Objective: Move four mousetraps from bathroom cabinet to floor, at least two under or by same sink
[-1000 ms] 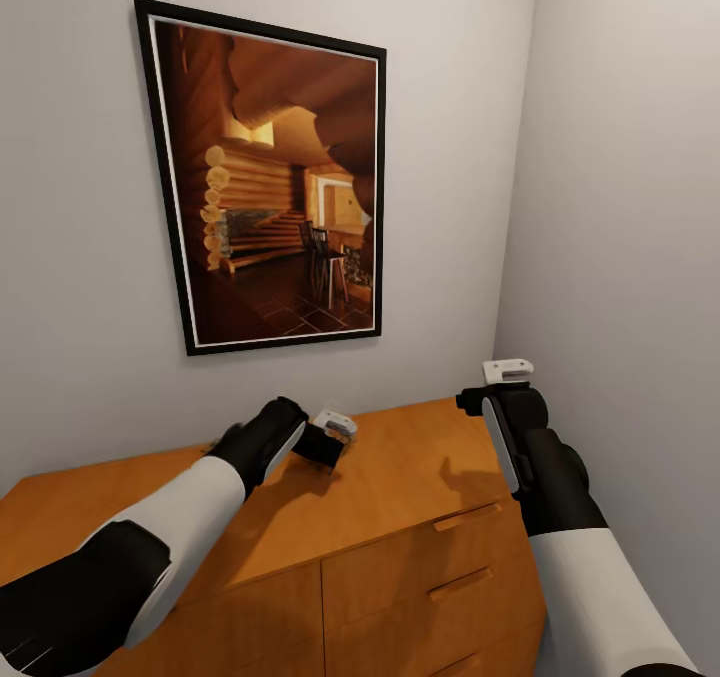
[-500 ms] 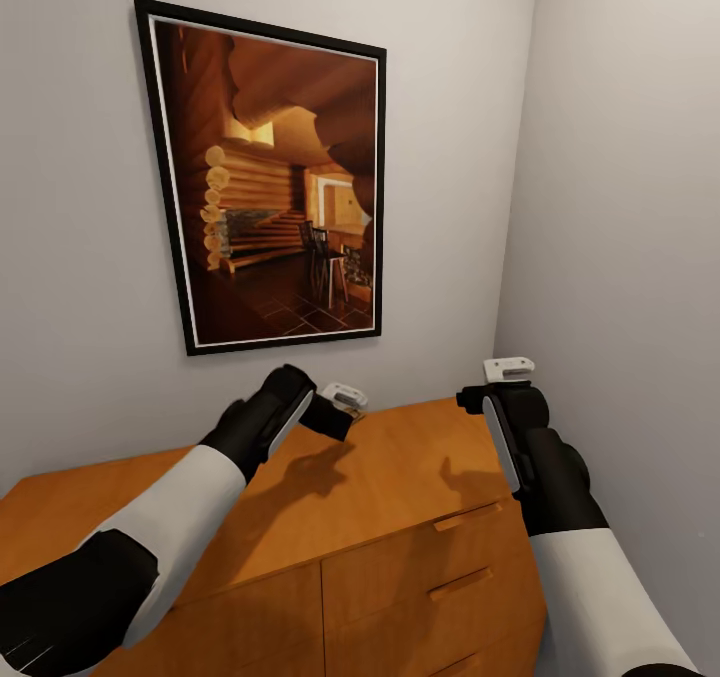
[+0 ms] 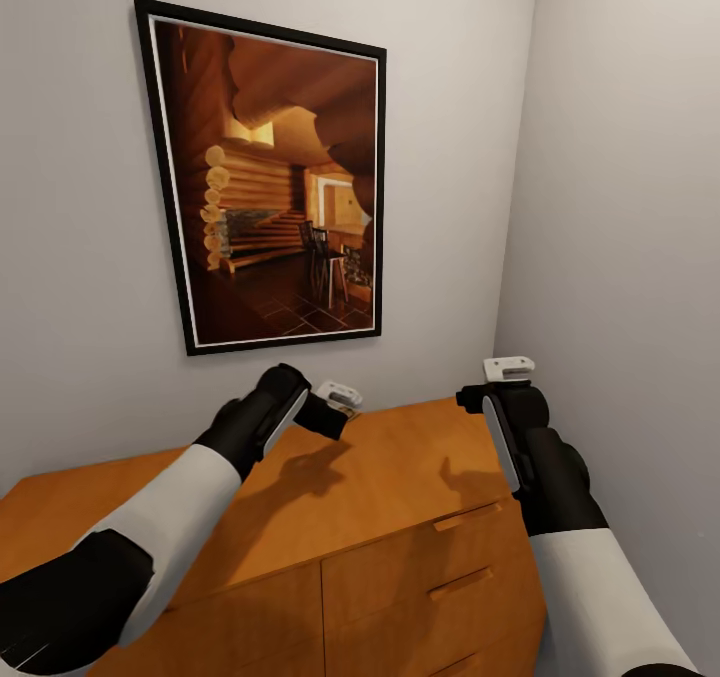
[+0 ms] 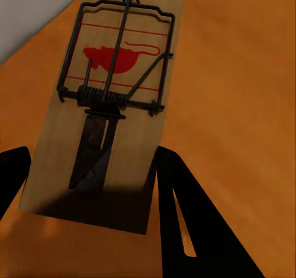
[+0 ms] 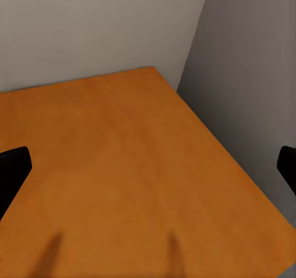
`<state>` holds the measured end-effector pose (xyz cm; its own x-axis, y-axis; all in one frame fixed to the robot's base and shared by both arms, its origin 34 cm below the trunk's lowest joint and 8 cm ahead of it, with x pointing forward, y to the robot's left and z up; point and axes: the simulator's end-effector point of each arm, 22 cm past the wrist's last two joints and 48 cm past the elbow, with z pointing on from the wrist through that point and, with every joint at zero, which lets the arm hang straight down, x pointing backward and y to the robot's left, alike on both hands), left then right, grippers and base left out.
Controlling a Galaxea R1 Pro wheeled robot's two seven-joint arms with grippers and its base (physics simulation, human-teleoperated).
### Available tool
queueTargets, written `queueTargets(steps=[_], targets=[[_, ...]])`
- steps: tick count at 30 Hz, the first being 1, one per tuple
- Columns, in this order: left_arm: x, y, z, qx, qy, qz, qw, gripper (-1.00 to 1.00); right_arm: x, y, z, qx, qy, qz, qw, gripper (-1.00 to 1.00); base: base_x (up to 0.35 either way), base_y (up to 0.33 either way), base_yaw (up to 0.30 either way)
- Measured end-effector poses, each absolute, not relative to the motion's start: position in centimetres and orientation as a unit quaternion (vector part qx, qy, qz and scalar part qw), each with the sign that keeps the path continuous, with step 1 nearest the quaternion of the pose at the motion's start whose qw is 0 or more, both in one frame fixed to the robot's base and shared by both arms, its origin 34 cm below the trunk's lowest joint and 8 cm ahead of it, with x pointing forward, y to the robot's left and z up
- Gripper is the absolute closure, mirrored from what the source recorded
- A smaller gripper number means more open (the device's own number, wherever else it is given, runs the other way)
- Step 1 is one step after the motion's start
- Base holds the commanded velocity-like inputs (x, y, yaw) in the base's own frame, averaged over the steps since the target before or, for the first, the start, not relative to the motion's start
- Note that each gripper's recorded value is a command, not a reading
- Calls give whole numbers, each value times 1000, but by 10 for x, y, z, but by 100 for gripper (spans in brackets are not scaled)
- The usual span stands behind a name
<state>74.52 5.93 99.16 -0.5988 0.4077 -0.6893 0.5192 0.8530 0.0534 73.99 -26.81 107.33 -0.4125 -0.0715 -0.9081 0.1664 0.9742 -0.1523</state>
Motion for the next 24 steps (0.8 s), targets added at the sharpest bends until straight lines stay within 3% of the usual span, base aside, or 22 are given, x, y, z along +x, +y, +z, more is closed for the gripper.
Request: queueTargets(steps=[9, 17, 24], targets=[[760, 94, 1001, 194, 899, -104, 378, 100, 739, -268, 1076, 29, 831, -110, 544, -100, 0, 0, 15], [779, 154, 1009, 98, 908, -56, 403, 100, 737, -266, 1086, 30, 825, -106, 554, -100, 0, 0, 210], [783, 166, 1018, 75, 905, -49, 415, 100, 737, -265, 1087, 30, 825, -104, 555, -100, 0, 0, 182]])
